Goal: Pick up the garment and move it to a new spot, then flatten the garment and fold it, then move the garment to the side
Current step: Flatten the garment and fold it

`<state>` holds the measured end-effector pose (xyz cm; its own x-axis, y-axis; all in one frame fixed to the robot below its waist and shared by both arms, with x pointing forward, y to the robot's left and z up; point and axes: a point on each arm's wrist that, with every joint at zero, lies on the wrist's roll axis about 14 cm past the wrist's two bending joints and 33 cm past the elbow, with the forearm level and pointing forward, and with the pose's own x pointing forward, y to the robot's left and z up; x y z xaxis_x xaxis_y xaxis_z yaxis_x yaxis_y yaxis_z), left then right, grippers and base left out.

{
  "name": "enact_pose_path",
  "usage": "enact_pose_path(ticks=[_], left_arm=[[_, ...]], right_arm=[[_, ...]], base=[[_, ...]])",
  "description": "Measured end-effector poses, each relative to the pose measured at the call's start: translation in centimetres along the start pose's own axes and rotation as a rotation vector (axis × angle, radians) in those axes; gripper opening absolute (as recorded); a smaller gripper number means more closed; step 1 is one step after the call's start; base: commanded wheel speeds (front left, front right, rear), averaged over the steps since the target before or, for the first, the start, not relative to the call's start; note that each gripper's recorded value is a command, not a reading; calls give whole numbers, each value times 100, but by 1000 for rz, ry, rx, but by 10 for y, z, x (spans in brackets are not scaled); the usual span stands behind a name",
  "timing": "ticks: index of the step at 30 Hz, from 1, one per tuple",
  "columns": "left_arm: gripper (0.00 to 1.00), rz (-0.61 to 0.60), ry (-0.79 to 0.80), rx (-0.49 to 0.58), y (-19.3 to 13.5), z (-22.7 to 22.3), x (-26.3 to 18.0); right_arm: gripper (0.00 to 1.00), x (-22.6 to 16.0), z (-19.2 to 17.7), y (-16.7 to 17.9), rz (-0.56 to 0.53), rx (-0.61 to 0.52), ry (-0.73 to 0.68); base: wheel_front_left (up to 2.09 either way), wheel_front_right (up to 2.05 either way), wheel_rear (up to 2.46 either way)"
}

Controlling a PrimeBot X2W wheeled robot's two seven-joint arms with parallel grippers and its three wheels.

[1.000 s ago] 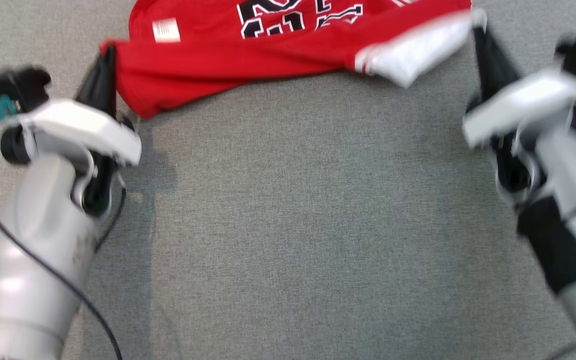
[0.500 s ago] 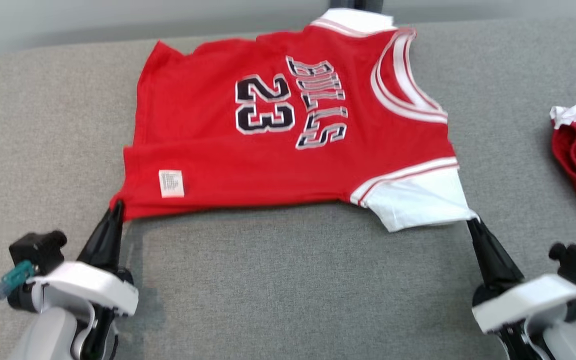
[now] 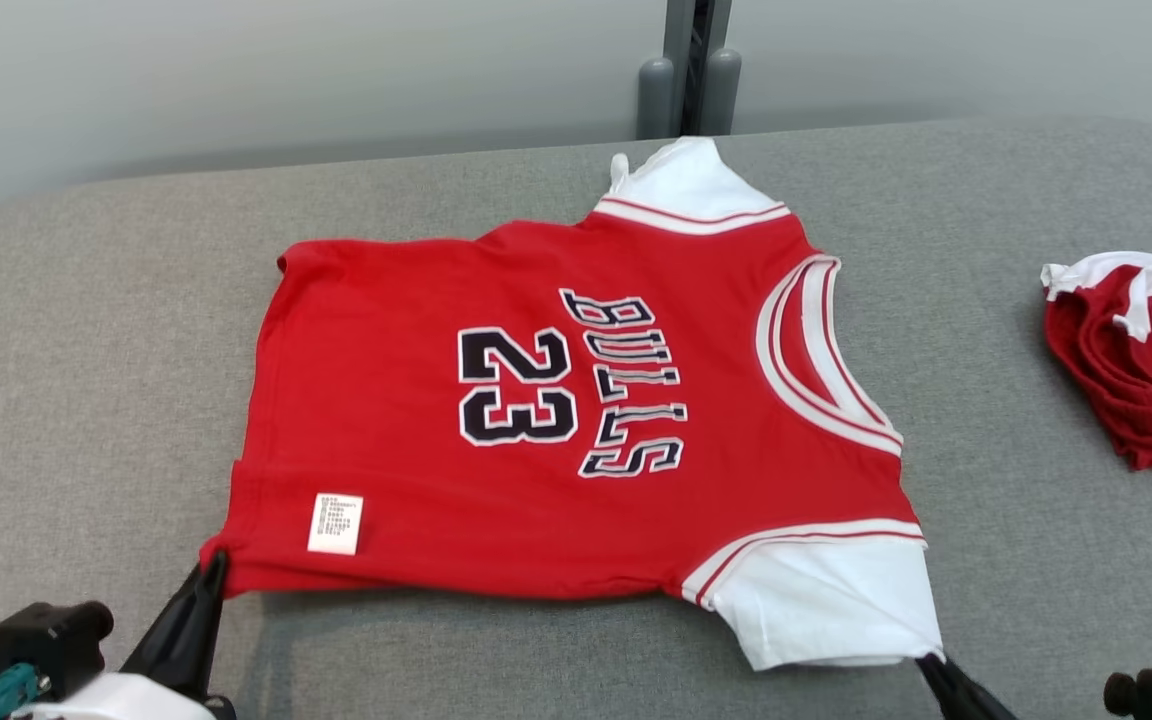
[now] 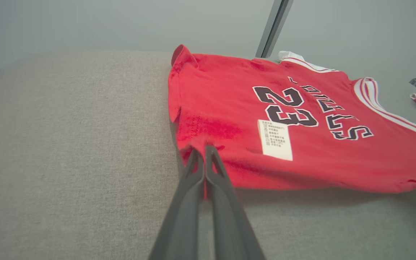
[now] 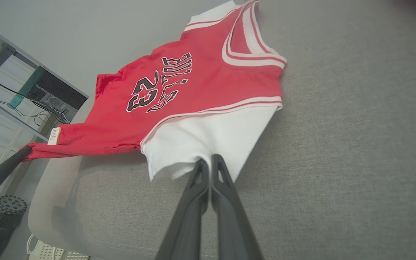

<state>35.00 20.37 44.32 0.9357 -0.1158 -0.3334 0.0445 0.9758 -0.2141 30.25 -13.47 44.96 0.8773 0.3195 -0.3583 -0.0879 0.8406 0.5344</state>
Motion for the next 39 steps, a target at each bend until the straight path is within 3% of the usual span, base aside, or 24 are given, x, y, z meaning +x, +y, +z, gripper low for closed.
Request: enact_pose_path(ticks=[9,17,28,39], left_arm=[[0,56,54,-9,-1,1,-36],[0,62,78,-21,-3,1,-39],[0,12,37,6,-5,27,10],[0,49,150,-64,10,-16,46]], right_arm=[[0,-28,1,8,-31,-32,75],[0,-18,11,6,-42,-76,107],[0,68,75,22,110,-151,104],[0,160,59,2,116,-155,250]], base=[[0,0,0],[0,0,0],[0,0,0],[0,0,0]])
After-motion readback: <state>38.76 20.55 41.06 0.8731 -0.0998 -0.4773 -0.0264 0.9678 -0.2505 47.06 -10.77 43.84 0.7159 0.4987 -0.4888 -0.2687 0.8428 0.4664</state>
